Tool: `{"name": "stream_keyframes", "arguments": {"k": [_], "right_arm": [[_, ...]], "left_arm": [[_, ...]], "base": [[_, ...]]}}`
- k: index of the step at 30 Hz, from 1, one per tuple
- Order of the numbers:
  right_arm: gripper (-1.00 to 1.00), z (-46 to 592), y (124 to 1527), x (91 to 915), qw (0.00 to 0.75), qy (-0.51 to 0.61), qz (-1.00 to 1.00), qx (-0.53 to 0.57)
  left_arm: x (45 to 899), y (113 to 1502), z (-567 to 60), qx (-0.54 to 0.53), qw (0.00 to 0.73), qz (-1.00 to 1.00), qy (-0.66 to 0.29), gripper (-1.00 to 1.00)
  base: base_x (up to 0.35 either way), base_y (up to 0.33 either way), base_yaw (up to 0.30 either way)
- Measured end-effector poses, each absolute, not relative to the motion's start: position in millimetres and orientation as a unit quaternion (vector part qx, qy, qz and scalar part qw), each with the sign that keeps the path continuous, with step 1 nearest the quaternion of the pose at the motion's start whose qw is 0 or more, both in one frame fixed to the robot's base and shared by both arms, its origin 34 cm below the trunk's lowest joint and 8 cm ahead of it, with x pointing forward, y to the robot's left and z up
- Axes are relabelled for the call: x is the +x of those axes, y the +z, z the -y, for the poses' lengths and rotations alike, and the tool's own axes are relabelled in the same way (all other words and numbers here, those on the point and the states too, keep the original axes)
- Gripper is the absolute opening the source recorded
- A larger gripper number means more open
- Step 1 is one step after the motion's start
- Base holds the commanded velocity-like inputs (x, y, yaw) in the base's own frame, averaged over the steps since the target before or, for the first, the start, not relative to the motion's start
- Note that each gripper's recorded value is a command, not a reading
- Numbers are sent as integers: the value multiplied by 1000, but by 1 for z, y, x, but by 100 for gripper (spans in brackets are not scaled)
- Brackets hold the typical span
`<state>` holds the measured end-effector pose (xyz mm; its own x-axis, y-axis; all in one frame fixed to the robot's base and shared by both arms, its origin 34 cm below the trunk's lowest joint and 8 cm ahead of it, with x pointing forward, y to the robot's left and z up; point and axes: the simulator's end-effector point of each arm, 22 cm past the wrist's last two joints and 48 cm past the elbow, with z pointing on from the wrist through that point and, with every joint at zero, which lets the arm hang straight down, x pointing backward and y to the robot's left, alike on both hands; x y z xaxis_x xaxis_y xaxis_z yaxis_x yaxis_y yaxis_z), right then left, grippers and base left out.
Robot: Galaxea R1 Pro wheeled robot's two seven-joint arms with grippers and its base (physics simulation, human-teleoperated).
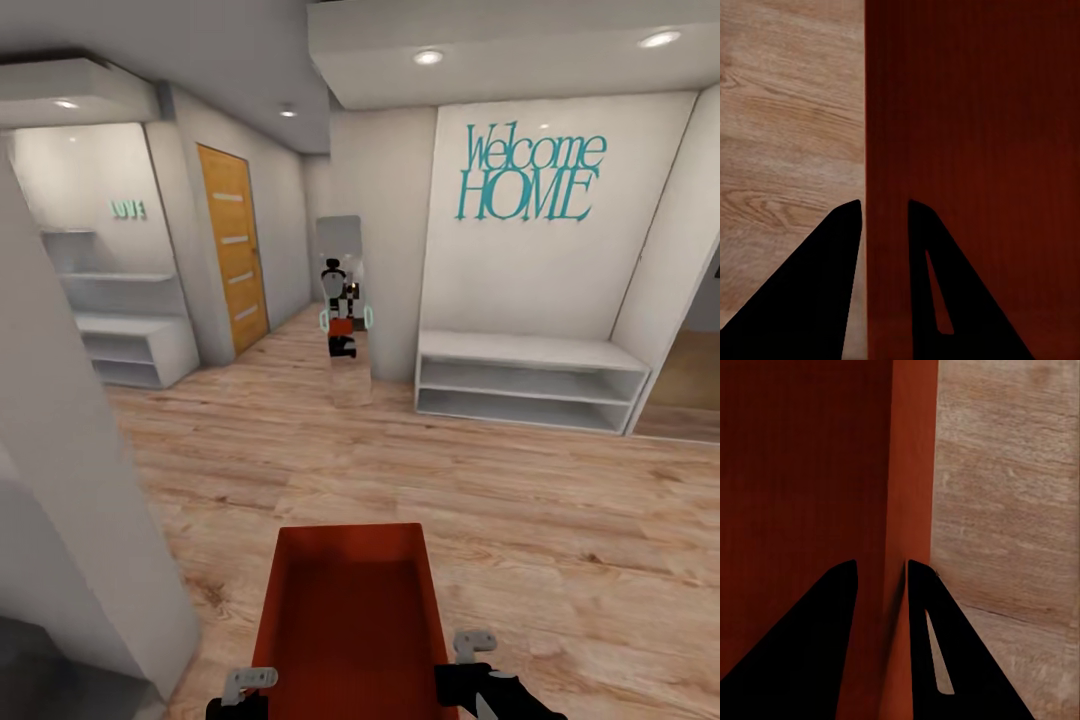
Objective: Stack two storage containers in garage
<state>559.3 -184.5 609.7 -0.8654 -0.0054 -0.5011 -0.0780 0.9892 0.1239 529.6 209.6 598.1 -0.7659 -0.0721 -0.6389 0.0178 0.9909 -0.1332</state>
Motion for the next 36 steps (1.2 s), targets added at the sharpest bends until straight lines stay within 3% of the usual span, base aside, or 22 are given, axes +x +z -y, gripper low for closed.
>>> {"name": "stream_keyframes", "arguments": {"k": [13, 36], "right_arm": [[-100, 185, 610, 559, 258, 70, -963, -22], [-100, 185, 610, 559, 258, 70, -963, -22]], "left_arm": [[530, 598, -210, -14, 342, -937, -66, -100], [530, 598, -210, -14, 342, -937, -66, -100]], "base": [[341, 0, 138], [341, 0, 8]]}}
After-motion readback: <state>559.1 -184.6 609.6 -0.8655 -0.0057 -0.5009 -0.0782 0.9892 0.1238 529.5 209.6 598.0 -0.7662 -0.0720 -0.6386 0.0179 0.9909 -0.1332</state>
